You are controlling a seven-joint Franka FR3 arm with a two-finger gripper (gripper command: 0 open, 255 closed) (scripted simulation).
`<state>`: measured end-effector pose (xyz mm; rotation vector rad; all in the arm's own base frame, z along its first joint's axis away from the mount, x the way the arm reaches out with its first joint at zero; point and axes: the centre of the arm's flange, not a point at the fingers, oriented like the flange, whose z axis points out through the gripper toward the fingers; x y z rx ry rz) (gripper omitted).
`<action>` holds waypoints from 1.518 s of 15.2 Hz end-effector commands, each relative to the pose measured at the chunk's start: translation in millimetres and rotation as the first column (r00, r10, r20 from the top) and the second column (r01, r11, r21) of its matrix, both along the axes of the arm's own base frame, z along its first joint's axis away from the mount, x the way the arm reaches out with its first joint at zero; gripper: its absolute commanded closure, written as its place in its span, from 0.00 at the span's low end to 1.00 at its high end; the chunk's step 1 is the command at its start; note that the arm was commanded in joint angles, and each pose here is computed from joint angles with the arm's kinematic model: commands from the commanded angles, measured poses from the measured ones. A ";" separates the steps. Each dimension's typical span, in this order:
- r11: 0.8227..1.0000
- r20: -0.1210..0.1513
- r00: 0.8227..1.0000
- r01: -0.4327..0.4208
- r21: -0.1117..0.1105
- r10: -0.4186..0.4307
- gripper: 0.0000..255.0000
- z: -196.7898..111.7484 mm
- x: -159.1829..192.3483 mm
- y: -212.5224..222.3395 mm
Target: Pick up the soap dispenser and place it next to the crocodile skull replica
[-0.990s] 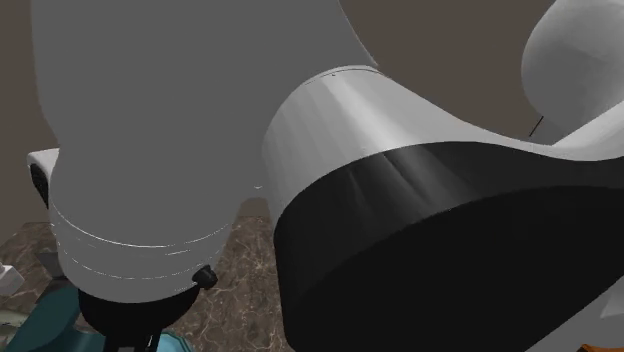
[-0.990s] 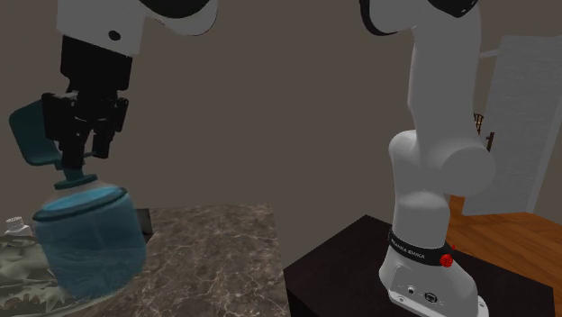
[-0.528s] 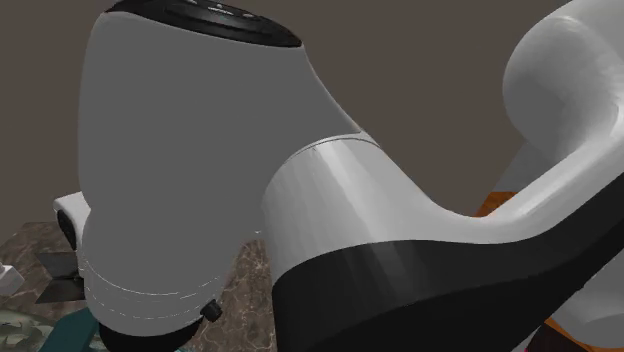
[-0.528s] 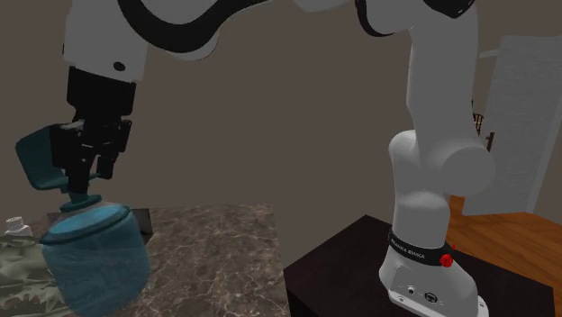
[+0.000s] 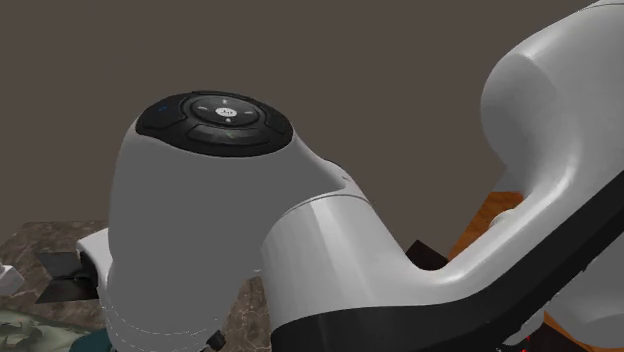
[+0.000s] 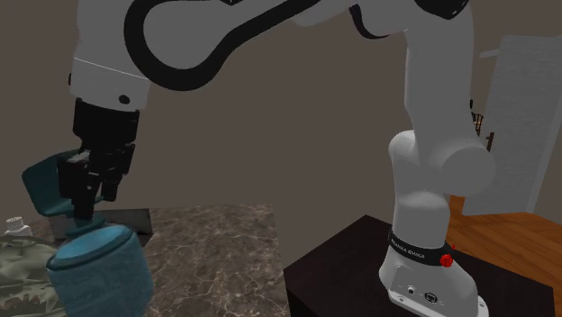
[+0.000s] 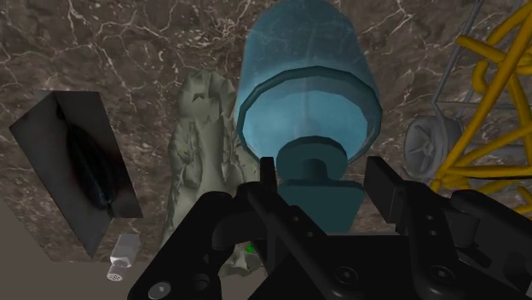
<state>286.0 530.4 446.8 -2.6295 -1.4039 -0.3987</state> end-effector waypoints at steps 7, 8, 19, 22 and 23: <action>1.000 0.001 1.000 0.000 0.002 0.000 1.00 -42.2 0.0 -0.9; 1.000 0.001 1.000 0.000 0.002 0.000 1.00 -44.4 0.0 -0.9; 1.000 0.001 1.000 0.000 0.002 0.000 0.00 -44.2 0.1 -1.2; 1.000 0.001 1.000 0.000 0.002 0.000 0.00 -31.8 -2.2 -4.1; 1.000 0.001 1.000 0.000 0.002 0.000 0.00 -19.1 -4.4 -7.3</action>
